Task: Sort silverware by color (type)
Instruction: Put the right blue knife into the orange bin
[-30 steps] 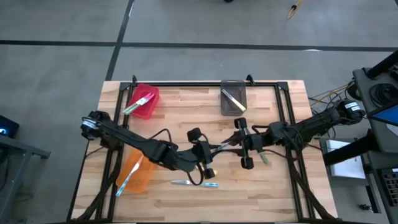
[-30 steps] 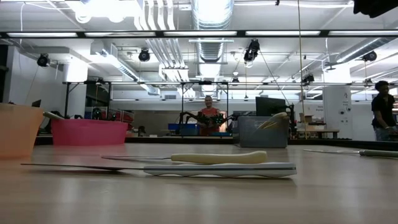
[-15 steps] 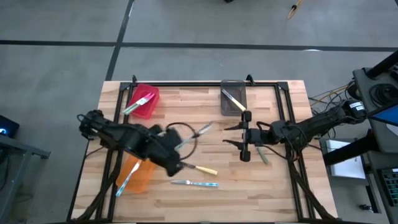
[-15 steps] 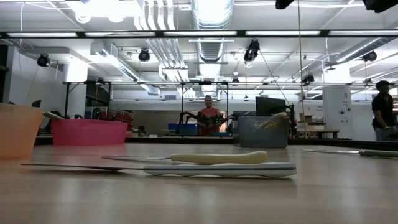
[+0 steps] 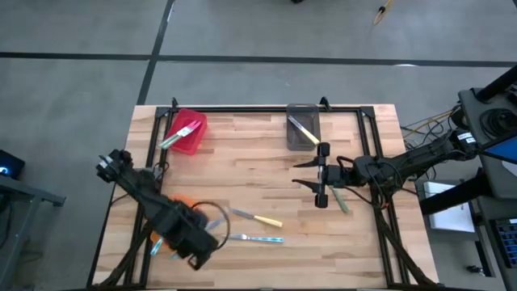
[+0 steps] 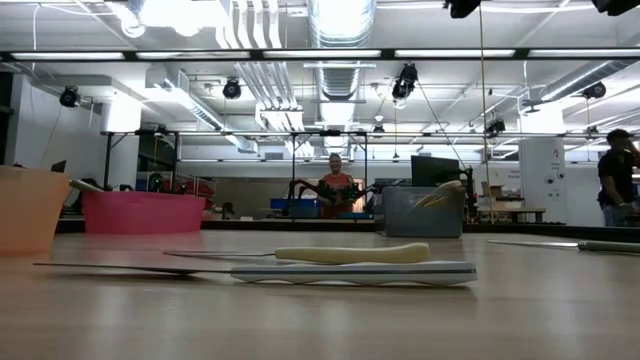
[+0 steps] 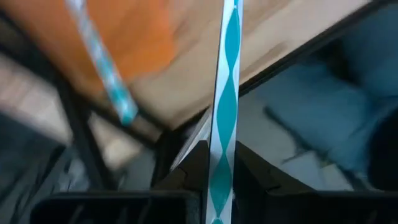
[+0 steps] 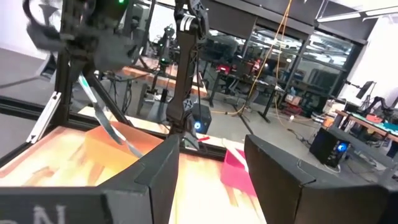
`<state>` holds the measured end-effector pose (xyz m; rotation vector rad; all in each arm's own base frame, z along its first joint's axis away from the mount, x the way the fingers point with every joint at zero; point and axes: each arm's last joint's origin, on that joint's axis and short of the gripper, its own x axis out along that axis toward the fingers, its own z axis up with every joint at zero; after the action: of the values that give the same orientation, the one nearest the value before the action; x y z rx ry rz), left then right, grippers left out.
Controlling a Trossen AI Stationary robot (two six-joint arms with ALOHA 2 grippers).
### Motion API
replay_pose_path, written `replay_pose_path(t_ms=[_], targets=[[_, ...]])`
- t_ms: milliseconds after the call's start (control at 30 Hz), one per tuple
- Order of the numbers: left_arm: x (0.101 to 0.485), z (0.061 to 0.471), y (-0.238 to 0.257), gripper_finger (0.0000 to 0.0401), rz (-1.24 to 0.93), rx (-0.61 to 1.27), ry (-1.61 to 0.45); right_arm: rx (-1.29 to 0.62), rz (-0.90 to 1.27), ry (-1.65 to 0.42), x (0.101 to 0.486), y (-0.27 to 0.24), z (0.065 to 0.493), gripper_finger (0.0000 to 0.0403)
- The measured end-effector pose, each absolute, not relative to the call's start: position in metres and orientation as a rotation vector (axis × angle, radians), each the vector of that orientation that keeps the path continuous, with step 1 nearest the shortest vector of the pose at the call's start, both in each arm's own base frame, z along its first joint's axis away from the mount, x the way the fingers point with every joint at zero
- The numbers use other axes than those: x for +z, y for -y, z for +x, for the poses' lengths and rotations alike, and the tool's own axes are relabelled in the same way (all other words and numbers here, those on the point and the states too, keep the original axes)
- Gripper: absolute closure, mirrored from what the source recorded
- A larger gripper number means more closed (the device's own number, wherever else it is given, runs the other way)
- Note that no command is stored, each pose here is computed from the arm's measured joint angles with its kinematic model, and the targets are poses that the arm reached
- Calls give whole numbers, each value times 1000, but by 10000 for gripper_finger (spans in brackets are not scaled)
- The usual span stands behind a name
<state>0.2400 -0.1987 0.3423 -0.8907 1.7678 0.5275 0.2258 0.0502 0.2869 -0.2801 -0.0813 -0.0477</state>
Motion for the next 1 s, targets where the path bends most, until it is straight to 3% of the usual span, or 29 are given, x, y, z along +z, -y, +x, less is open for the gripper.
replay_pose_path(t_ms=[167,400,1000], targets=[[312,221,208,368,-913,685,-1970,-47,-263,82,287,-50,226,227],[289,212,203,367,-890,817,-2024,-47,-264,82,287,-50,226,225],[263,199,197,366,-783,860,-2093,-48,-283,80,287,-50,226,225]])
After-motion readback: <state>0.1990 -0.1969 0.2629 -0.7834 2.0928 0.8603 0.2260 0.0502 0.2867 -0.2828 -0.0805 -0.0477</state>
